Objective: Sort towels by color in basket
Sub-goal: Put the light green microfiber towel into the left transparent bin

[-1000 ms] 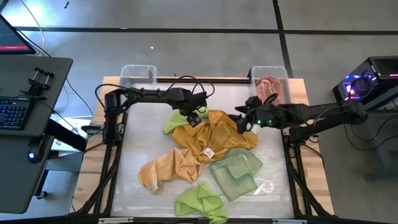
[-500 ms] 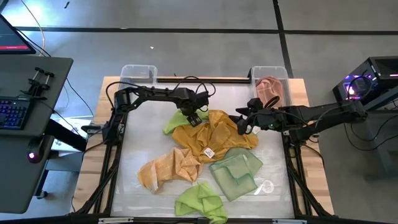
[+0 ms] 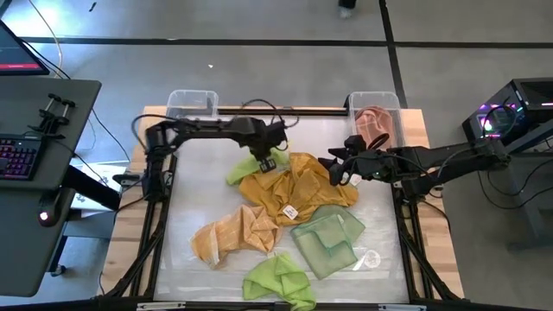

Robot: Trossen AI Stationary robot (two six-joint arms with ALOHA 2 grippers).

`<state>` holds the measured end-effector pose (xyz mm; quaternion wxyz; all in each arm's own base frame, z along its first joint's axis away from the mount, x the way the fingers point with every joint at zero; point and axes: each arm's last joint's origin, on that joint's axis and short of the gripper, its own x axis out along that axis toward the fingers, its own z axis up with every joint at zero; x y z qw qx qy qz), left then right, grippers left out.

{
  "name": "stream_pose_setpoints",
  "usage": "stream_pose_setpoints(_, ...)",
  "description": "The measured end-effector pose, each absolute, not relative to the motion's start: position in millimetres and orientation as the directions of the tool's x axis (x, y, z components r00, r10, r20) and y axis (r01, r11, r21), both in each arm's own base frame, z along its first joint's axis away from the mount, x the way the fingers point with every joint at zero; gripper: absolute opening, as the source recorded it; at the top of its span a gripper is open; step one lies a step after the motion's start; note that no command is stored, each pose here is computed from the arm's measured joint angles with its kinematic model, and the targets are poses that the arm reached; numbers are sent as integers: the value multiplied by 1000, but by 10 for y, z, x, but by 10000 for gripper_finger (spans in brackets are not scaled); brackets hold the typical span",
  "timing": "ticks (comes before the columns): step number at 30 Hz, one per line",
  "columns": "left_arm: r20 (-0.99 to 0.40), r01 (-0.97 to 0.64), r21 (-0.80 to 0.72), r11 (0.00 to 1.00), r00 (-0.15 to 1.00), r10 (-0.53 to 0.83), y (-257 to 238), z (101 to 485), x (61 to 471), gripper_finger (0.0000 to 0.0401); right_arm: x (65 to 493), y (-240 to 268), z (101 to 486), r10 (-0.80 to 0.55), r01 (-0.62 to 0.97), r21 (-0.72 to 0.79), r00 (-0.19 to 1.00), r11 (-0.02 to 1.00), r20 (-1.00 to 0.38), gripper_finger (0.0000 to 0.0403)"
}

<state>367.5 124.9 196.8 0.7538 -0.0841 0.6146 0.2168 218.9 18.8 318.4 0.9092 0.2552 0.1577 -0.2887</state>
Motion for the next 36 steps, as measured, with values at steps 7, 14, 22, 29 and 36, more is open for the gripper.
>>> stream_pose_setpoints(7,-859,-492,185,850,340,384,1146,2898,3312,2,2189,187,3185,-448,606,366,783,706,-433,258)
stream_pose_setpoints(14,-670,-608,206,767,483,563,980,3751,2678,1,2183,168,3190,-497,638,342,761,690,-416,258)
stream_pose_setpoints(22,-524,-734,291,613,414,744,852,4234,1888,0,2180,159,3193,-525,655,321,748,685,-405,258)
stream_pose_setpoints(29,-541,-826,337,451,222,811,982,4270,1443,0,2179,157,3194,-531,657,309,745,688,-403,258)
stream_pose_setpoints(36,-593,-835,388,389,97,799,1252,3927,1359,0,2178,154,3195,-540,661,294,741,690,-399,258)
